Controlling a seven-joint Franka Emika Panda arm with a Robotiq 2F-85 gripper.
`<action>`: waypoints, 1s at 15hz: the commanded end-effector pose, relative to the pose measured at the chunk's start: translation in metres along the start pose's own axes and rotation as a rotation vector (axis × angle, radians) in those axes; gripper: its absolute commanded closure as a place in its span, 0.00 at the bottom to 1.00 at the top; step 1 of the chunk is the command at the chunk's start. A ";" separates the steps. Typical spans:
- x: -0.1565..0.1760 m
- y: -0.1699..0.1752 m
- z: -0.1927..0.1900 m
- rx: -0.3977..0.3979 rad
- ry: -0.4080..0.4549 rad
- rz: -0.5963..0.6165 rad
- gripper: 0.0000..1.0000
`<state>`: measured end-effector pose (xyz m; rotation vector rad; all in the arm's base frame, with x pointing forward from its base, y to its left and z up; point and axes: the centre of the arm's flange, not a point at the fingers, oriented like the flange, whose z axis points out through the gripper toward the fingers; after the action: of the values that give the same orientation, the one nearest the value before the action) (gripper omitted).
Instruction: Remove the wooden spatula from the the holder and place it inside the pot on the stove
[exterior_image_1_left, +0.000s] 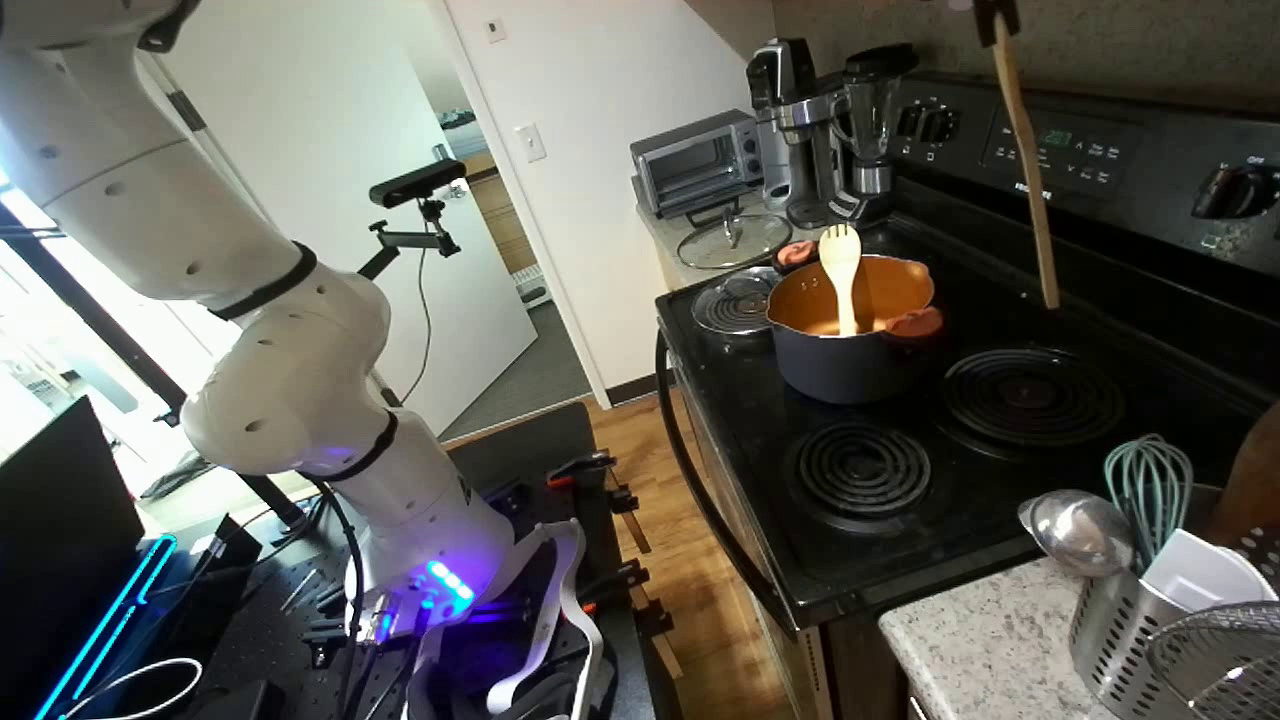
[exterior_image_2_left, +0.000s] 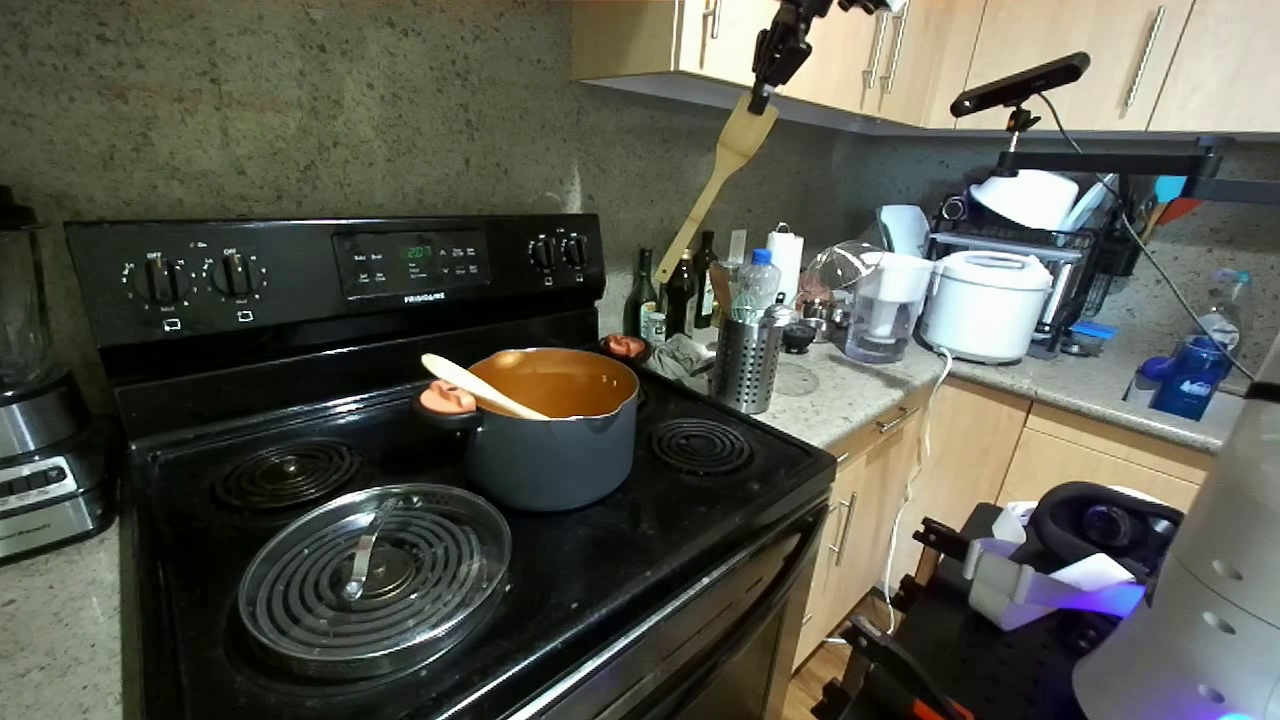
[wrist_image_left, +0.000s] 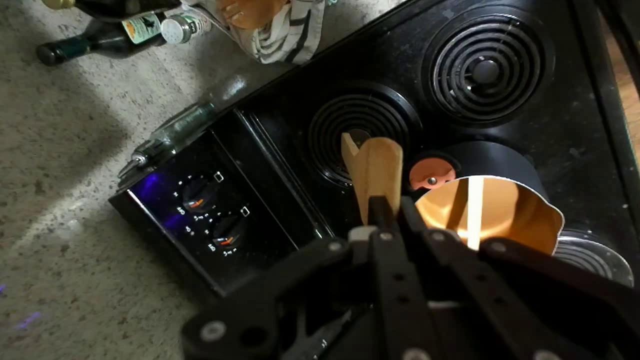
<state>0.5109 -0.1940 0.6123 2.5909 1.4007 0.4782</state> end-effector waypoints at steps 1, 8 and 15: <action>0.011 -0.030 -0.006 -0.023 -0.010 -0.075 0.98; 0.034 -0.058 -0.023 -0.051 -0.008 -0.166 0.98; 0.053 -0.084 -0.030 -0.047 0.023 -0.234 0.98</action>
<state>0.4758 -0.1163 0.6310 2.4270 1.5950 0.4797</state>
